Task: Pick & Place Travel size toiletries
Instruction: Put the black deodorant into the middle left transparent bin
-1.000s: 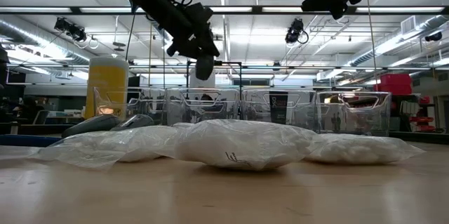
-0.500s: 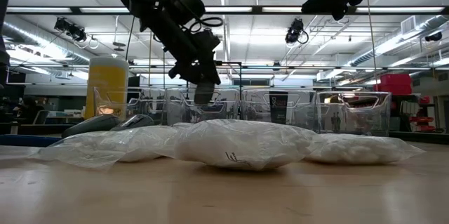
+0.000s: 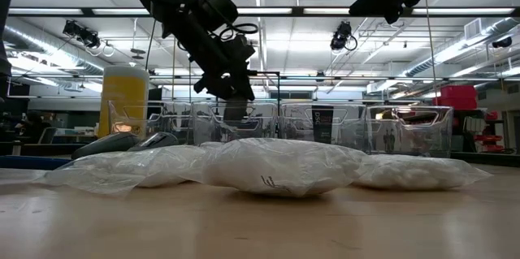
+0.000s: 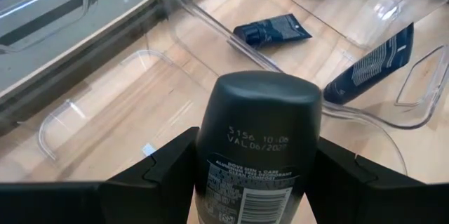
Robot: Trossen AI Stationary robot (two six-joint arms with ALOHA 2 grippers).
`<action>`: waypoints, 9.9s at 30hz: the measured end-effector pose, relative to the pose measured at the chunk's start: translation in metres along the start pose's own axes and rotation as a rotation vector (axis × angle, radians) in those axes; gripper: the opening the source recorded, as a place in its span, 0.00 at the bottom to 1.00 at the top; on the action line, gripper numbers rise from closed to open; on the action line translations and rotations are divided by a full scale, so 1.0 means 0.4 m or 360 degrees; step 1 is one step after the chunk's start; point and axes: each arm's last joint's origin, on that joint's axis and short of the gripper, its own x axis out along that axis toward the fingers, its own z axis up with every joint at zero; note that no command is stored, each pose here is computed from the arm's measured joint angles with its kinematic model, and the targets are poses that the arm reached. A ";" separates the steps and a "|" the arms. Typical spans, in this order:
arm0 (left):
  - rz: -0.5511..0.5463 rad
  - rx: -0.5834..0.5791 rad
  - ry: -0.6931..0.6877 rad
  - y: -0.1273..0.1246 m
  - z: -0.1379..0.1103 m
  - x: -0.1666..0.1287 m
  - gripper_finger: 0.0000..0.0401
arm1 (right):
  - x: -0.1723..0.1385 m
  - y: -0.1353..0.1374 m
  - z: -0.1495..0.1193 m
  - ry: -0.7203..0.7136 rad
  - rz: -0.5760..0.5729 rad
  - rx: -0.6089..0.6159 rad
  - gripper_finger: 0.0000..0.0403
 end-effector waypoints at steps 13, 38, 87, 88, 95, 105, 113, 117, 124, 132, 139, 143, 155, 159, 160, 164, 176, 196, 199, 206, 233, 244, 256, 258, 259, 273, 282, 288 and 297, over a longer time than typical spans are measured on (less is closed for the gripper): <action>0.0005 -0.0037 0.0009 0.001 -0.001 0.000 0.66 | 0.000 0.000 0.000 0.0000 0.0001 0.0000 0.12; -0.0110 -0.0016 0.0015 -0.010 0.003 -0.013 0.43 | 0.000 0.000 0.000 0.0000 0.0003 0.0000 0.11; -0.0592 0.0259 -0.0237 -0.412 -0.049 -0.244 0.02 | -0.002 0.017 0.000 0.0006 0.0367 -0.0019 0.10; -0.0596 0.0265 -0.0231 -0.415 -0.052 -0.246 0.01 | -0.002 0.017 0.000 0.0006 0.0367 -0.0019 0.10; -0.0582 0.0363 -0.0048 -0.411 -0.083 -0.244 0.02 | -0.002 0.017 0.000 0.0006 0.0367 -0.0015 0.09; -0.0597 0.0550 0.0215 -0.389 -0.115 -0.254 0.03 | -0.002 0.017 0.000 0.0012 0.0367 0.0036 0.08; -0.0560 0.0610 0.0250 -0.360 -0.109 -0.314 0.02 | -0.002 0.017 -0.002 0.0022 0.0365 0.0035 0.08; -0.0516 0.0657 0.0244 -0.340 -0.107 -0.356 0.02 | 0.001 0.017 -0.004 0.0037 0.0364 0.0034 0.08; -0.0454 0.0668 0.0226 -0.307 -0.099 -0.408 0.02 | 0.009 0.019 -0.007 0.0054 0.0362 0.0033 0.07; -0.0378 0.0696 0.0314 -0.287 -0.110 -0.420 0.01 | 0.014 0.020 -0.007 0.0053 0.0363 0.0033 0.07; -0.0304 0.0764 0.0469 -0.270 -0.131 -0.421 0.03 | 0.014 0.020 -0.006 0.0050 0.0362 0.0033 0.07; -0.0316 0.0764 0.0519 -0.260 -0.157 -0.408 0.01 | 0.014 0.020 -0.006 0.0050 0.0362 0.0033 0.07; -0.0294 0.0644 0.0702 -0.193 -0.289 -0.380 0.01 | 0.014 0.019 -0.007 0.0054 0.0346 0.0032 0.06; -0.0286 0.0579 0.0721 -0.159 -0.315 -0.396 0.03 | 0.014 0.019 -0.005 0.0048 0.0346 0.0033 0.06; -0.0278 0.0562 0.0723 -0.150 -0.320 -0.401 0.04 | 0.015 0.019 -0.005 0.0046 0.0346 0.0033 0.06; -0.0270 0.0478 0.0690 -0.122 -0.337 -0.418 0.02 | 0.018 0.019 -0.007 0.0056 0.0345 0.0032 0.06; -0.0089 0.0094 0.0661 -0.087 -0.370 -0.416 0.09 | 0.037 0.023 -0.014 0.0102 0.0333 0.0028 0.06; 0.0233 -0.0633 0.0674 -0.100 -0.389 -0.368 0.36 | 0.042 0.024 -0.011 0.0083 0.0333 0.0030 0.05; 0.0253 -0.0636 0.0795 -0.098 -0.397 -0.358 0.45 | 0.042 0.024 -0.011 0.0082 0.0333 0.0029 0.05; 0.0252 -0.0689 0.0838 -0.099 -0.385 -0.333 0.61 | 0.042 0.024 -0.010 0.0079 0.0333 0.0030 0.05; 0.0623 -0.0746 0.0779 -0.088 -0.384 -0.252 0.62 | 0.042 0.024 -0.011 0.0083 0.0334 0.0030 0.05; 0.0684 -0.0738 0.0821 -0.099 -0.408 -0.203 0.62 | 0.042 0.024 -0.011 0.0085 0.0334 0.0030 0.04; 0.0682 -0.0707 0.0838 -0.093 -0.418 -0.202 0.62 | 0.042 0.024 -0.013 0.0093 0.0334 0.0029 0.04; 0.0681 -0.0708 0.0836 -0.092 -0.421 -0.201 0.62 | 0.042 0.024 -0.013 0.0093 0.0334 0.0029 0.03; 0.0681 -0.0708 0.0836 -0.092 -0.421 -0.200 0.62 | 0.042 0.024 -0.013 0.0093 0.0333 0.0029 0.03; 0.0670 -0.0707 0.0842 -0.093 -0.421 -0.200 0.56 | 0.042 0.024 -0.013 0.0093 0.0334 0.0029 0.03; 0.0668 -0.0708 0.0847 -0.093 -0.421 -0.200 0.54 | 0.042 0.024 -0.013 0.0094 0.0334 0.0030 0.03; 0.0656 -0.0713 0.0863 -0.094 -0.419 -0.203 0.54 | 0.042 0.024 -0.013 0.0093 0.0334 0.0029 0.03; 0.0491 -0.0724 0.0864 -0.126 -0.352 -0.238 0.54 | 0.042 0.024 -0.012 0.0090 0.0334 0.0029 0.03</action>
